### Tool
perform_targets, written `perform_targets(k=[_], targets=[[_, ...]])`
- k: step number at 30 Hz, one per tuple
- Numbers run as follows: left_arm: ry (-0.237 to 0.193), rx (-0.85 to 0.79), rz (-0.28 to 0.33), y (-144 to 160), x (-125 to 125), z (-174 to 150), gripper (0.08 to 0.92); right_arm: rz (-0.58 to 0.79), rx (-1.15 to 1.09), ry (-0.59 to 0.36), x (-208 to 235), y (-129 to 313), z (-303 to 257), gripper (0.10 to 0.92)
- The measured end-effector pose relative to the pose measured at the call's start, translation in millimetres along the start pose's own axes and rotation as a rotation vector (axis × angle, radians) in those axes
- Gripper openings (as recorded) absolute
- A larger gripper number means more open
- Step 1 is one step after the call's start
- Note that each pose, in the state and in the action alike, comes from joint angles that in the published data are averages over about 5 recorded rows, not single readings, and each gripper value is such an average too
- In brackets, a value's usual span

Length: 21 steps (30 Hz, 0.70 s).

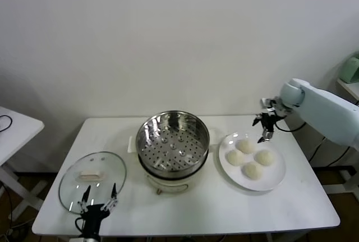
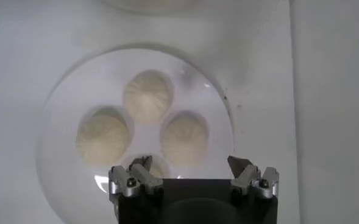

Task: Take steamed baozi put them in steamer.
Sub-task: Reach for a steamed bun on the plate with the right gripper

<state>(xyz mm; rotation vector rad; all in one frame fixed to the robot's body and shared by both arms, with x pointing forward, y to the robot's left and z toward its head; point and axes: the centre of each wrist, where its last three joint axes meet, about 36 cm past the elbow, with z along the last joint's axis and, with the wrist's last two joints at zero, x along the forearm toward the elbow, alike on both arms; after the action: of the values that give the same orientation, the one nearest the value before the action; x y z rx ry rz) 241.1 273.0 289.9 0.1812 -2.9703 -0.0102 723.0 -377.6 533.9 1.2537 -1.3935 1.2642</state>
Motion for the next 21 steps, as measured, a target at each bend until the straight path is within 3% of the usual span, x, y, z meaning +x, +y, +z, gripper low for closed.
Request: perform_targets(k=[10, 21], targets=[[0.003, -0.011, -0.002, 4.3, -4.2, 5.8, 0.823, -0.034, 0.035, 0.014, -47.1, -6.0, -19.0, 0.823], [0.003, -0.013, -0.005, 6.4, -5.0, 7.9, 0.823, -0.050, 0.070, 0.072, -67.9, -5.0, -18.9, 0.823]])
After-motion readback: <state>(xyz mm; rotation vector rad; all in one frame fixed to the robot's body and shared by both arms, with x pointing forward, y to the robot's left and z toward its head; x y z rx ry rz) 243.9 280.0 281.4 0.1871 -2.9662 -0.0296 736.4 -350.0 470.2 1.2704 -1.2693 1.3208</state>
